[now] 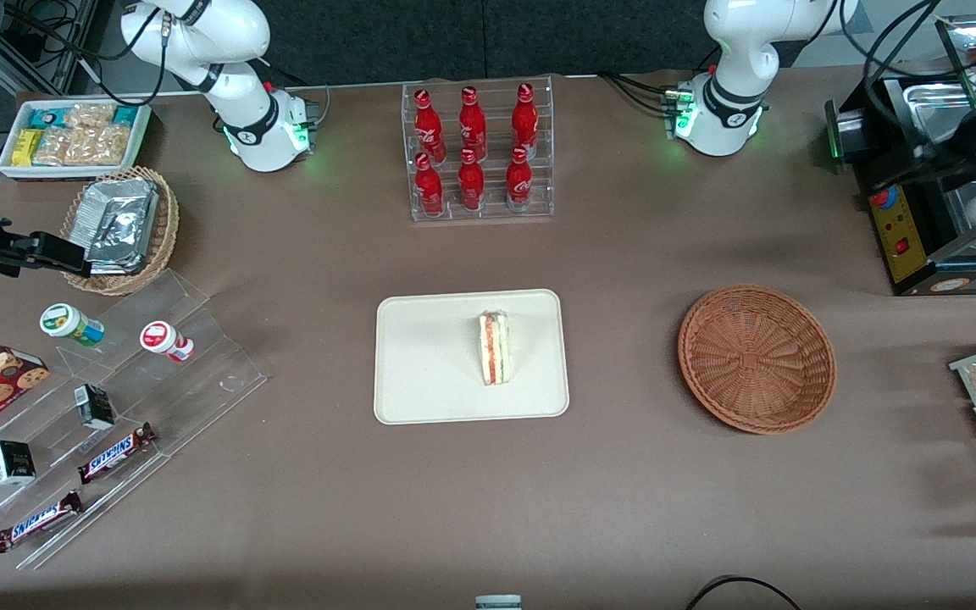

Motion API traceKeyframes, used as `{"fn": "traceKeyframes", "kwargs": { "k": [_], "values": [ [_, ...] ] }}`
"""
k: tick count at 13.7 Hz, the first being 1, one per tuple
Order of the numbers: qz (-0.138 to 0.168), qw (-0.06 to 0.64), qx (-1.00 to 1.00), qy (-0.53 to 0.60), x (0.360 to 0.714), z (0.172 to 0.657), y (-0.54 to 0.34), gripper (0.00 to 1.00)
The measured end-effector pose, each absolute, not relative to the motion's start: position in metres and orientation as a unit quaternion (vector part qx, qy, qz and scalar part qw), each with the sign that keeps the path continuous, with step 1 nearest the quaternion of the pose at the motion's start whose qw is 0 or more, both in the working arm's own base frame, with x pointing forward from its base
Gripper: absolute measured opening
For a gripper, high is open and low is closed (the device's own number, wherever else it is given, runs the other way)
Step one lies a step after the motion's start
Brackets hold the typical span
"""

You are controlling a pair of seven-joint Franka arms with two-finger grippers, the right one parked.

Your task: Place sandwich from basket to tray

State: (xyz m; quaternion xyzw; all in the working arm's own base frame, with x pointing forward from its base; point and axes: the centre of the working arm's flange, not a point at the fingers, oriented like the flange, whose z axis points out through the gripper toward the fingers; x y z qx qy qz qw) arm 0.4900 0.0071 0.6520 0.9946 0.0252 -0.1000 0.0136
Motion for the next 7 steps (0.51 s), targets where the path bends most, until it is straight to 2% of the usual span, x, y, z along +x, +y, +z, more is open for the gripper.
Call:
{"fn": "traceKeyframes", "kwargs": {
  "k": [3, 7],
  "values": [
    [-0.087, 0.015, 0.996, 0.025, 0.458, 0.661, 0.010, 1.00],
    [-0.075, 0.014, 0.997, 0.013, 0.476, 0.648, 0.000, 1.00]
  ]
}}
